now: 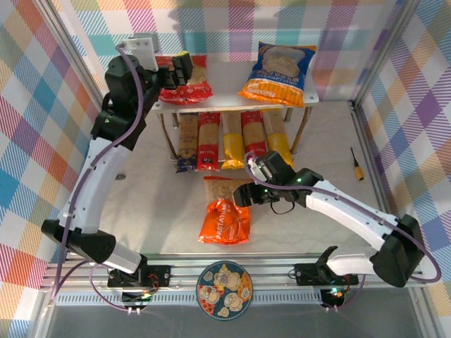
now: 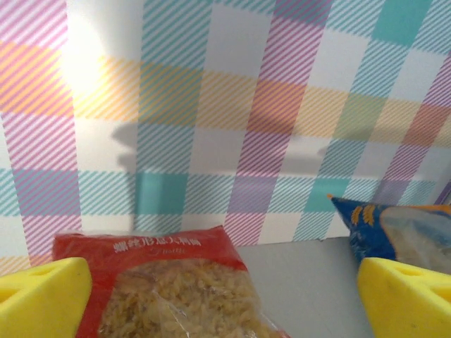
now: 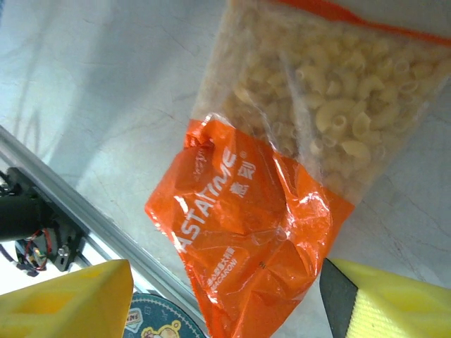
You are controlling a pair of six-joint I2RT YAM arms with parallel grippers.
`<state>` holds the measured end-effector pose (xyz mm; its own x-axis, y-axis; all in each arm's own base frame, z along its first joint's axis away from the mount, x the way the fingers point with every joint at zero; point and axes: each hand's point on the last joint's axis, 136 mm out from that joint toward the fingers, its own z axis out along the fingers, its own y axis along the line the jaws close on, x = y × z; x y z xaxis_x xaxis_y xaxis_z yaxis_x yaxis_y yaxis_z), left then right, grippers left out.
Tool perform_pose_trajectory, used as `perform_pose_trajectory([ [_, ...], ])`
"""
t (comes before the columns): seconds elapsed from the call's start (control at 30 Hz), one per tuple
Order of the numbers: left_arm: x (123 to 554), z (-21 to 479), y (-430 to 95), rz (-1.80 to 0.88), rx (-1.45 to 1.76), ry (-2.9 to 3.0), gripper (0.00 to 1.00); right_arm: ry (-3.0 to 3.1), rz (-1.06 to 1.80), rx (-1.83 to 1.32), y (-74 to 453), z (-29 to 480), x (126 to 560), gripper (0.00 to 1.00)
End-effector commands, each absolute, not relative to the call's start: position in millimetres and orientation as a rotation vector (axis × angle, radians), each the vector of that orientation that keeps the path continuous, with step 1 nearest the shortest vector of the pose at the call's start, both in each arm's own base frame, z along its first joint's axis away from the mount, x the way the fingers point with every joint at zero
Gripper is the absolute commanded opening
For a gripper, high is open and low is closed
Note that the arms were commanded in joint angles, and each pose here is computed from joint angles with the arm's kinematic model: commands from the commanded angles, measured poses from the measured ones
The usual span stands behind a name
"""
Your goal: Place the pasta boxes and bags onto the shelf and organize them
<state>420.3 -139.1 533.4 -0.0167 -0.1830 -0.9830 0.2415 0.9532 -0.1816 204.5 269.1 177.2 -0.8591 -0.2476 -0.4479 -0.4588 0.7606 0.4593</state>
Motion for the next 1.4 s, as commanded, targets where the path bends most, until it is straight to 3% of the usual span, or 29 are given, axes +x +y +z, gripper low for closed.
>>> perform_pose_trajectory([
  [0.0, 400.3, 543.3, -135.8, -0.358, 0.046, 1.538, 0.86, 2.407, 0.834, -0.599, 265.7, 238.8, 204.9, 0.72],
  [0.03, 394.9, 541.1, -139.9, -0.371, 0.064, 1.554, 0.79, 2.358, 0.823, -0.588, 261.1, 254.8, 206.4, 0.72],
  [0.1, 384.8, 536.9, -145.0, -0.391, 0.074, 1.582, 0.46, 2.276, 0.788, -0.548, 249.5, 283.3, 210.4, 0.73],
  [0.13, 379.6, 534.1, -147.4, -0.401, 0.078, 1.597, 0.40, 2.231, 0.757, -0.508, 240.1, 299.5, 213.2, 0.73],
  [0.37, 343.9, 492.6, -164.8, -0.423, 0.127, 1.756, 0.39, 1.948, 0.611, -0.246, 181.2, 394.7, 228.4, 0.73],
  [0.67, 304.1, 408.2, -160.8, -0.333, 0.138, 1.962, 0.38, 1.841, 0.510, -0.017, 127.5, 444.1, 256.9, 0.83],
  [0.87, 291.1, 359.5, -160.5, -0.326, 0.134, 2.076, 0.38, 1.872, 0.622, 0.078, 115.7, 453.7, 288.3, 0.83],
  [1.03, 282.6, 354.3, -150.7, -0.308, 0.118, 2.086, 0.38, 1.917, 0.812, 0.151, 116.6, 442.2, 320.6, 0.82],
  [1.17, 276.4, 353.6, -140.4, -0.279, 0.103, 2.084, 0.39, 1.917, 1.005, 0.195, 120.9, 431.5, 339.7, 0.75],
  [1.37, 272.6, 353.7, -131.7, -0.249, 0.088, 2.076, 0.40, 1.931, 1.064, 0.211, 124.7, 422.4, 348.0, 0.74],
])
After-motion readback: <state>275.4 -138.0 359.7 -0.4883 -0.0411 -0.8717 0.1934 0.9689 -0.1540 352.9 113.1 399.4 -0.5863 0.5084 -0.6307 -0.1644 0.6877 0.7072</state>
